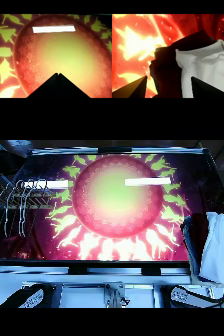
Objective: Fold the shirts.
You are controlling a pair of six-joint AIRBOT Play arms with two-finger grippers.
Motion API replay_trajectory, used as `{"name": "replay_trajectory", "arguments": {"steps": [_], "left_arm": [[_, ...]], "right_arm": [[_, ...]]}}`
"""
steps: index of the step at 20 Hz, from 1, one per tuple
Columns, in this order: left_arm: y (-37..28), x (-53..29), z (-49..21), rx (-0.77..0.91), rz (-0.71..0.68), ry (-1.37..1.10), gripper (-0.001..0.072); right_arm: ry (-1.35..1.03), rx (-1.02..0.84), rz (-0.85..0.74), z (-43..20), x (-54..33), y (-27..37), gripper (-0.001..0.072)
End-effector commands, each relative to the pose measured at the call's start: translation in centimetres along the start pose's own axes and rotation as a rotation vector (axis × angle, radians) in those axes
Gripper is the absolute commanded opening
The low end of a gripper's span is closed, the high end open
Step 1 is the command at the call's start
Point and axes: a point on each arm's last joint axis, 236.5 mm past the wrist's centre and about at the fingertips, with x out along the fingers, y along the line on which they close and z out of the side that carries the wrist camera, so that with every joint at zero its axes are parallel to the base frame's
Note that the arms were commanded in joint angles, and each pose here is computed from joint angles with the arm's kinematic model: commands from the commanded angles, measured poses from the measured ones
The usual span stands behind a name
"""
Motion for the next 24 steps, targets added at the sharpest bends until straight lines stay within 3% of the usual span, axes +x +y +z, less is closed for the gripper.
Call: {"name": "replay_trajectory", "arguments": {"steps": [1, 4, 9, 17, 24], "left_arm": [[-0.7, -0.5, -1.6, 0.001, -0.019, 0.068, 0.0028], [-0.8, -0.5, -2.2, -0.043, -0.023, 0.094, 0.0028], [-0.8, -0.5, -2.2, -0.08, -0.024, 0.095, 0.0028], [-0.8, -0.5, -2.2, -0.08, -0.024, 0.095, 0.0028], [-0.8, -0.5, -2.3, -0.08, -0.025, 0.099, 0.0028]], "right_arm": [[0.146, -0.061, -0.116, -1.9, 4.1, -0.8, 0.0667], [0.11, -0.08, -0.215, -0.9, 3.9, -3.5, 0.0667], [0.095, -0.079, -0.234, -0.4, 4.5, -4.1, 0.0667], [-0.018, -0.091, -0.178, 1.0, 0.8, -2.7, 0.0667], [0.185, -0.081, -0.202, -3.6, 3.3, -3.5, 0.0668]]}}
